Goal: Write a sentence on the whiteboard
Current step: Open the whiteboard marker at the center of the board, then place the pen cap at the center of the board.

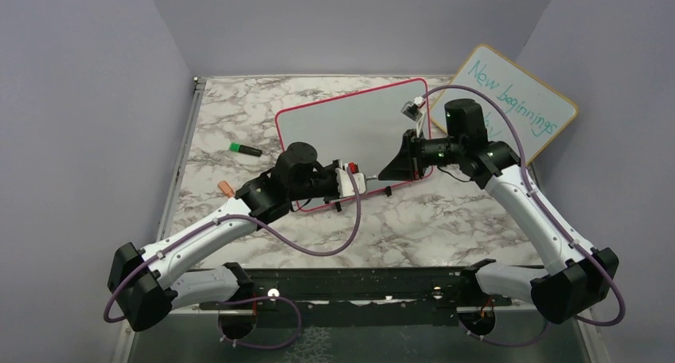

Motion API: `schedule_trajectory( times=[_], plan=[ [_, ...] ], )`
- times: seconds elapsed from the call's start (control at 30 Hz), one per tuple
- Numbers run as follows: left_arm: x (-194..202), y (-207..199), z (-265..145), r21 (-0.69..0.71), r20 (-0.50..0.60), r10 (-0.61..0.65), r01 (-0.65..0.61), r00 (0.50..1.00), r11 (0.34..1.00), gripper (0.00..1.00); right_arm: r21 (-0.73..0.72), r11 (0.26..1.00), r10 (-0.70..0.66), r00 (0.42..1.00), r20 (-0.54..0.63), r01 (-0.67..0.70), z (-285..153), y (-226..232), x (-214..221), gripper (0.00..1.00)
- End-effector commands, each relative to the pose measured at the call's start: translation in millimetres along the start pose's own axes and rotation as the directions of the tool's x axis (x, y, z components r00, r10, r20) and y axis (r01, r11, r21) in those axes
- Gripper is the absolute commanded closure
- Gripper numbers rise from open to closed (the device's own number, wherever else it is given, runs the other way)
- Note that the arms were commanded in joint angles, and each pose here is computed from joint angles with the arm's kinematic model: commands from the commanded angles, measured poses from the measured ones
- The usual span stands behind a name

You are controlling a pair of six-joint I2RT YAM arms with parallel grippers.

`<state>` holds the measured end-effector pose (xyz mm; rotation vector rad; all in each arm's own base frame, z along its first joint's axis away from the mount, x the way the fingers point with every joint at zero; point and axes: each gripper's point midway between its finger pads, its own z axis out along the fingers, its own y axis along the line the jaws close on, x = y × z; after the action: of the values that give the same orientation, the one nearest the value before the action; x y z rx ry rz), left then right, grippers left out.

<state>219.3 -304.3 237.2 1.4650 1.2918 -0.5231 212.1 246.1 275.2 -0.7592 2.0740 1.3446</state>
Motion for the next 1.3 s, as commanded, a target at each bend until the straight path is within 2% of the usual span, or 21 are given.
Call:
schedule_trajectory(
  times=[0.0,0.33,0.57,0.8,1.07,1.27],
  plan=[
    [48.7,2.5,-15.9,-0.053,-0.161,-0.004,-0.004,0.987,0.999,1.0,0.04,0.998,-0.041,0.999,0.021,0.04,-22.2,11.8,-3.0,1.0],
    [56.7,-10.8,-22.8,-0.045,-0.147,-0.006,-0.001,0.989,0.999,1.0,0.164,0.982,-0.111,0.991,0.072,0.098,-40.8,6.3,-8.5,1.0],
    [58.6,-14.9,-27.2,-0.063,-0.119,0.015,-0.022,0.993,0.998,1.0,0.159,0.977,-0.158,0.982,0.099,0.141,-47.0,15.8,-6.6,1.0],
    [53.0,-27.1,-19.5,-0.026,-0.098,-0.111,0.109,0.989,0.994,1.0,0.305,0.933,-0.25,0.954,0.167,0.191,-64.5,8.7,-19.0,1.0],
    [63.2,-72.8,4.6,-0.014,-0.201,-0.337,0.342,0.92,0.94,1.0,0.601,0.788,-0.34,0.908,0.244,0.133,-104.4,-24.3,-32.5,1.0],
    [85.7,-90.2,21.4,-0.153,-0.274,-0.538,0.517,0.797,0.842,1.0,0.714,0.693,-0.42,0.861,0.288,0.099,-134.3,-28.3,-33.1,0.99]
  ],
)
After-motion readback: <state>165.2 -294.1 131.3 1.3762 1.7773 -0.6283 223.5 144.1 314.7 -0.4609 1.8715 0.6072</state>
